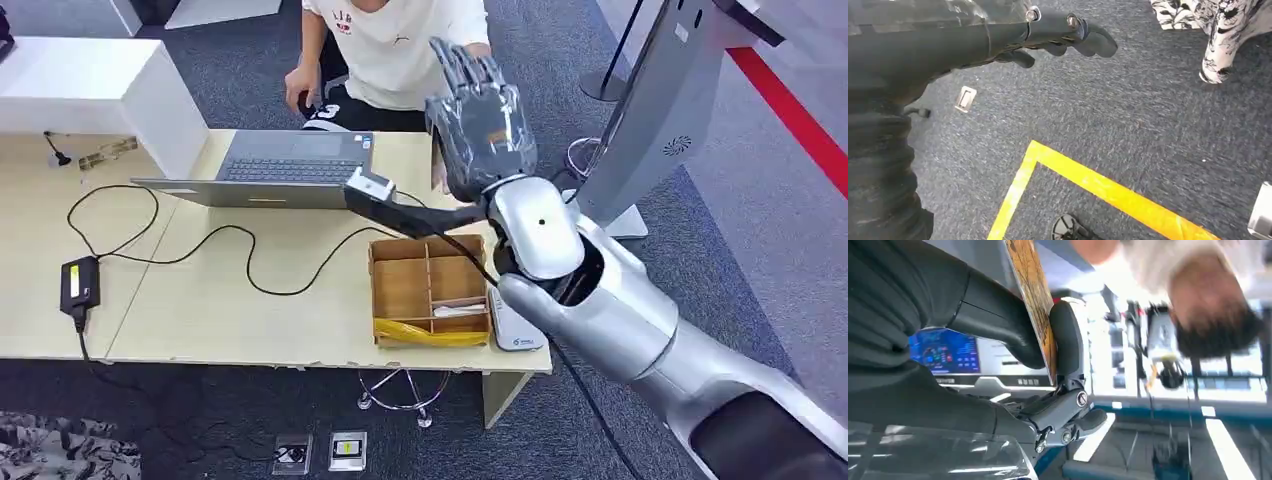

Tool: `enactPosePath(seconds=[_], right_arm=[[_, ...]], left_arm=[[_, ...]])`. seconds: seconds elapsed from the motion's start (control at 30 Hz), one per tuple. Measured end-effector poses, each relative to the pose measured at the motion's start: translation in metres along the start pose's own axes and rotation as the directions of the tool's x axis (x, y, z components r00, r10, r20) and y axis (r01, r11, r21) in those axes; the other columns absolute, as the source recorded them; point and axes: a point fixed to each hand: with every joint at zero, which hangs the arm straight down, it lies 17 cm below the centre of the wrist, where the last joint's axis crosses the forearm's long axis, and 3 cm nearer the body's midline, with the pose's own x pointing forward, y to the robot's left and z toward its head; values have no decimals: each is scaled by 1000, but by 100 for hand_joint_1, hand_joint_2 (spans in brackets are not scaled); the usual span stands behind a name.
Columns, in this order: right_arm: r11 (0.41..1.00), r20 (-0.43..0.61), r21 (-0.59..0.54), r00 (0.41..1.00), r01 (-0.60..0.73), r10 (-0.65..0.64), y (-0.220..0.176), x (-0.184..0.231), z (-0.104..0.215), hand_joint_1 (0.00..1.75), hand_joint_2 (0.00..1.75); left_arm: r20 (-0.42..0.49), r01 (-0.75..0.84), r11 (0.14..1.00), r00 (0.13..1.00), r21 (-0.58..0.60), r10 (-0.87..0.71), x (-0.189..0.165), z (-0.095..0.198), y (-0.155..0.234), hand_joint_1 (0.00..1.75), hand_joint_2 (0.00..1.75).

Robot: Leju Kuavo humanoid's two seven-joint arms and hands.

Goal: Pass the card to the sensor for recognition and then transmit it.

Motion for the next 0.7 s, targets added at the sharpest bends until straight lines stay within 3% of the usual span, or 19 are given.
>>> enactPosePath(seconds=[0.13, 0.3, 0.7], right_arm=[[986, -19, -152, 998, 63, -67, -42, 1, -30, 175, 175], [978, -79, -201, 994, 59, -76, -42, -5, -46, 175, 175], [996, -191, -80, 981, -36, 20, 29, -28, -40, 175, 175]], left_arm=[[-3, -13, 1000, 1000, -8, 13, -2, 6, -11, 0, 175], [-17, -31, 999, 999, -14, 30, -4, 12, -22, 0, 175], [-42, -57, 998, 998, -30, 56, -4, 22, -43, 0, 175]])
